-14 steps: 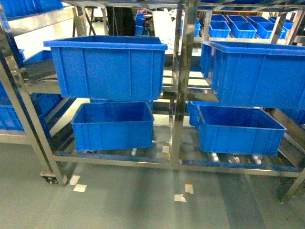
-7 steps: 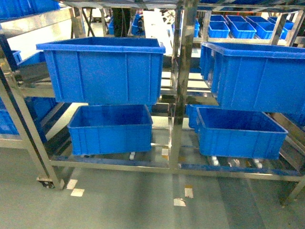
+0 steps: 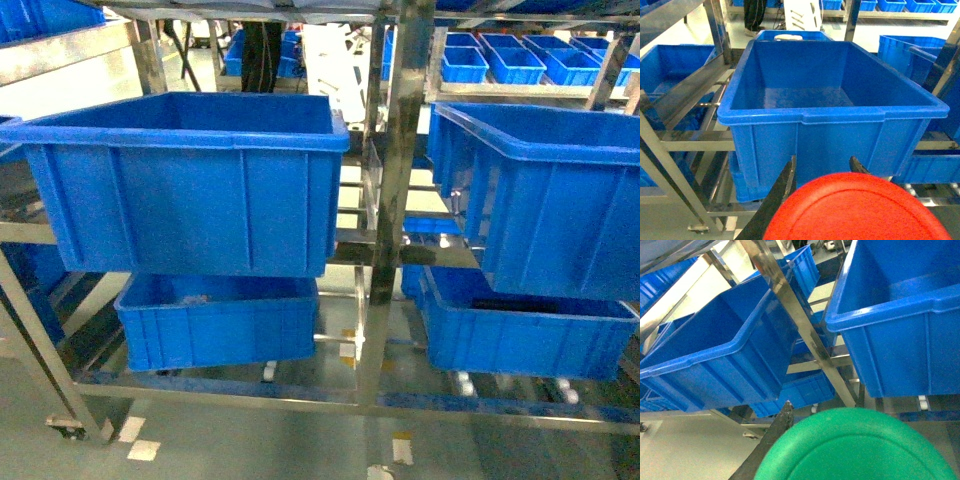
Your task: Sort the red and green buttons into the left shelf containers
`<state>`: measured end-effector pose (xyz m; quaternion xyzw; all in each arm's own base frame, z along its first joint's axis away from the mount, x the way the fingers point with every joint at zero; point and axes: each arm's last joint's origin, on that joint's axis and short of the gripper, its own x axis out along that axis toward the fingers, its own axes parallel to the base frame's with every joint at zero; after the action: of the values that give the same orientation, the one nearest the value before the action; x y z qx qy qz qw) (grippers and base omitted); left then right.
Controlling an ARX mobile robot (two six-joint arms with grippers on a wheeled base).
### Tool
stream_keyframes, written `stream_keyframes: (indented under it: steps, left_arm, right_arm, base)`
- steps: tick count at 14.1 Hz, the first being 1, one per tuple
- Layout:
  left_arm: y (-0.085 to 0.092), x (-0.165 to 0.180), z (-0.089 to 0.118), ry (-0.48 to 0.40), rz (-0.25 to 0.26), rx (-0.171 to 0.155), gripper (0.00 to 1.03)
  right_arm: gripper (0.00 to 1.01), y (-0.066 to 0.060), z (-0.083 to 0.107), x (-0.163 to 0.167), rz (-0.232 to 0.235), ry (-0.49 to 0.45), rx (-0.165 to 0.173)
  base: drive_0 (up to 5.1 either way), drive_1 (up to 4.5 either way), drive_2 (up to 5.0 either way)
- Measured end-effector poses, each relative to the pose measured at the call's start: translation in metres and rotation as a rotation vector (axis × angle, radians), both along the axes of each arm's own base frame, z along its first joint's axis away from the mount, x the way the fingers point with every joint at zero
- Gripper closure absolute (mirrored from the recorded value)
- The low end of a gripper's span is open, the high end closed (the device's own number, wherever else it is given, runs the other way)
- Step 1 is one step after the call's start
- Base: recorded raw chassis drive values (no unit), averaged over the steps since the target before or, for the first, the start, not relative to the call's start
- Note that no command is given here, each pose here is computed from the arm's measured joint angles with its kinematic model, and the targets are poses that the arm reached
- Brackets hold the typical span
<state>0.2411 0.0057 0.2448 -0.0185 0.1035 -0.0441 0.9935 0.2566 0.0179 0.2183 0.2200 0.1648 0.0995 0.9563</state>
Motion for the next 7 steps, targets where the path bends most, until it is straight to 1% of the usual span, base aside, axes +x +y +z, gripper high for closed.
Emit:
stream_keyframes:
  steps: [3,7]
  left_arm:
    - [0.0,0.0,0.0001,-0.001,0.0,0.0,0.77]
    - [0.0,0.001,-0.001,0.002,0.0,0.0,0.77]
  right_arm:
    - [0.74,0.0,-0.0004,0.0,0.0,0.003,0.0]
    - [0.74,0.0,-0.0004,0.0004,-0.001,0.0,0.0]
  base:
    - [0.0,4.28,-4.4]
    - [0.0,0.0,0.0]
